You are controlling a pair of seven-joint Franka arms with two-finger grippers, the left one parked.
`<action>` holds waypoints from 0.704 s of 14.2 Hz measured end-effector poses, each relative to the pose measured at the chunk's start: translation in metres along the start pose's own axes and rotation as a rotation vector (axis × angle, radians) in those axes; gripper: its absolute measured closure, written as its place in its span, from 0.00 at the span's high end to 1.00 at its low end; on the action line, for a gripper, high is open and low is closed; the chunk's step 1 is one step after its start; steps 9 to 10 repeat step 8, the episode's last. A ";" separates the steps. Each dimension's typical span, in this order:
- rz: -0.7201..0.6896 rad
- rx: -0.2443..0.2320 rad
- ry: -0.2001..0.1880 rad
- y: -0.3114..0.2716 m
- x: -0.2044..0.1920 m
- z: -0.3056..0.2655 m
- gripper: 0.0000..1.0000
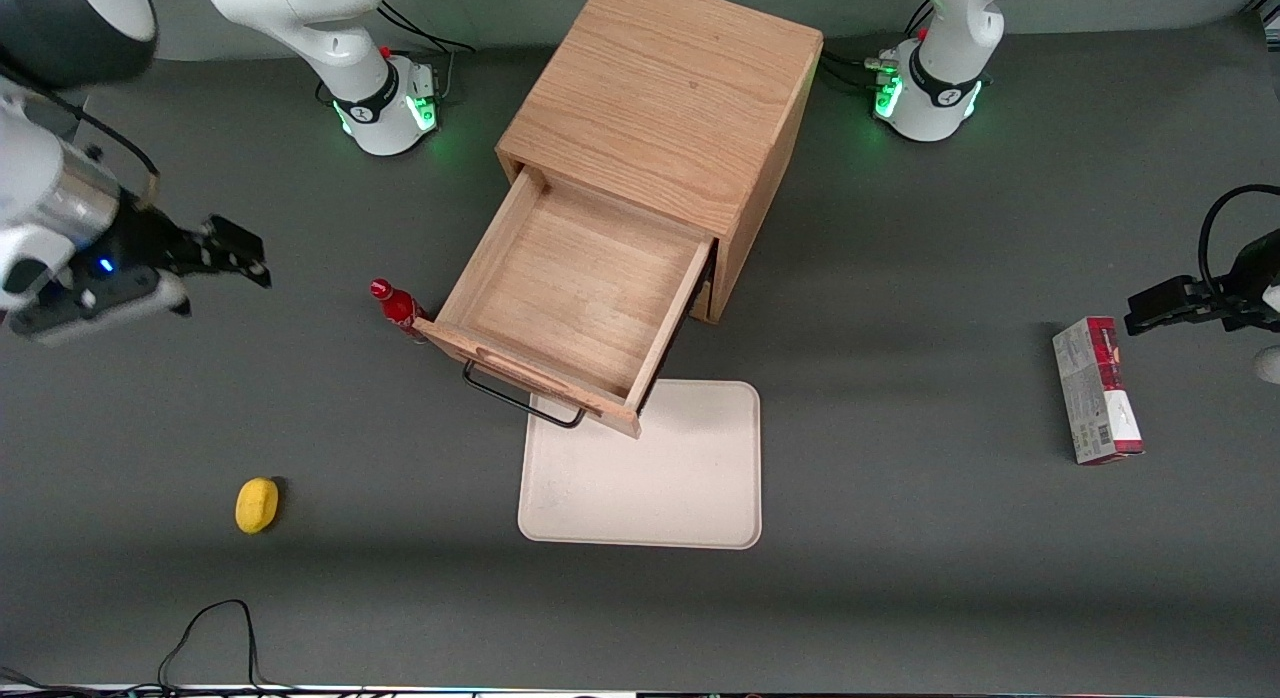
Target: Open upper drawer
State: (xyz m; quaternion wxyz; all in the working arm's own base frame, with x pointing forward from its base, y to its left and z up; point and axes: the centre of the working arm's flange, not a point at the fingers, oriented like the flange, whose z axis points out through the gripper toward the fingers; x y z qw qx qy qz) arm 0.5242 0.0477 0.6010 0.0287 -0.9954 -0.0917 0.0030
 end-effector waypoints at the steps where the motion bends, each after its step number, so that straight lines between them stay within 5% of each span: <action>1: 0.032 -0.006 0.004 -0.001 -0.024 -0.002 1.00; 4: 0.061 -0.034 0.010 -0.008 -0.070 -0.005 1.00; 10: 0.069 -0.042 0.010 -0.006 -0.069 0.001 1.00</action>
